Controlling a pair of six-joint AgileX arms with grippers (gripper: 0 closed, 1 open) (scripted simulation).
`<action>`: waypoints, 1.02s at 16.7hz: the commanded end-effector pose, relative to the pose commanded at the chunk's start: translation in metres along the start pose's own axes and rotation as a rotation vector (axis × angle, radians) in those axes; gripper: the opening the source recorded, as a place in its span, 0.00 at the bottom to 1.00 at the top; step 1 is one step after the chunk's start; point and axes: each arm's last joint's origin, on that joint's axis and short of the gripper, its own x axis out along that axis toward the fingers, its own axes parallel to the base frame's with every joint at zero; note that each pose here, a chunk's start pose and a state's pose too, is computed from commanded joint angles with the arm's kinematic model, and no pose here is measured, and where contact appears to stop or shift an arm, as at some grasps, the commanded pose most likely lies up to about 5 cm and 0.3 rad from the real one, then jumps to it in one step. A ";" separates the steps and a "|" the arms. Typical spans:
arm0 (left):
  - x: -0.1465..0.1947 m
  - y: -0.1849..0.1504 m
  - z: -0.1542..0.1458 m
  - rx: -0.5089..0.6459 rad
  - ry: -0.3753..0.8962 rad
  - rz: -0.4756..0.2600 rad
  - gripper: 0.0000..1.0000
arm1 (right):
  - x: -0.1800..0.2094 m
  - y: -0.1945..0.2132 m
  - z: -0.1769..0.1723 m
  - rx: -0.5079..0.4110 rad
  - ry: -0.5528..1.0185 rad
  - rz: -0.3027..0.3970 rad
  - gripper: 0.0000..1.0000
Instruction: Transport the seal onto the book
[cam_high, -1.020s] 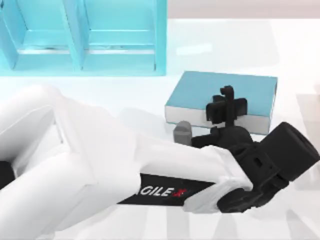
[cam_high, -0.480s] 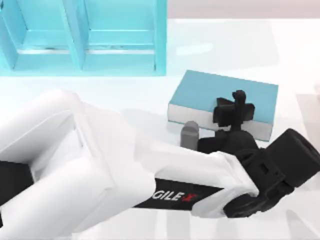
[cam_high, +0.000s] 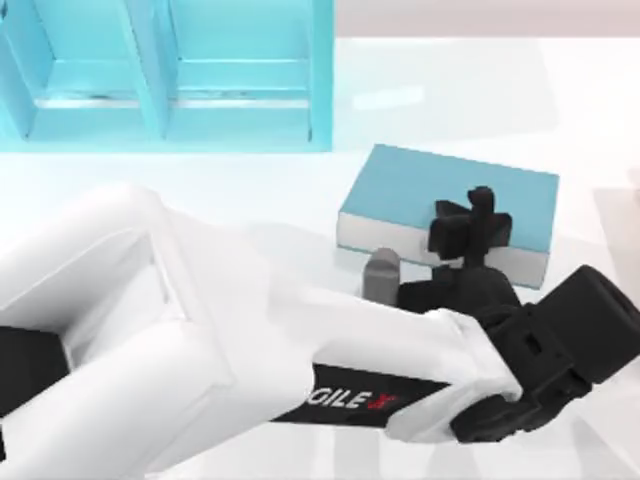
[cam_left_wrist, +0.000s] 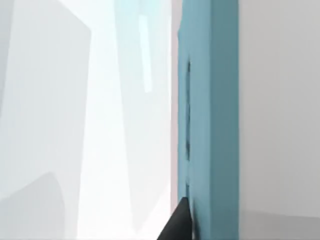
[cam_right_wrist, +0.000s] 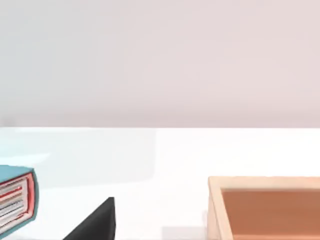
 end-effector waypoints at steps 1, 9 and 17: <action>0.001 0.003 0.000 0.000 0.000 0.000 0.00 | 0.000 0.000 0.000 0.000 0.000 0.000 1.00; 0.008 0.028 -0.001 0.000 0.000 0.000 0.00 | 0.000 0.000 0.000 0.000 0.000 0.000 1.00; 0.008 0.028 -0.001 0.000 0.000 0.000 0.53 | 0.000 0.000 0.000 0.000 0.000 0.000 1.00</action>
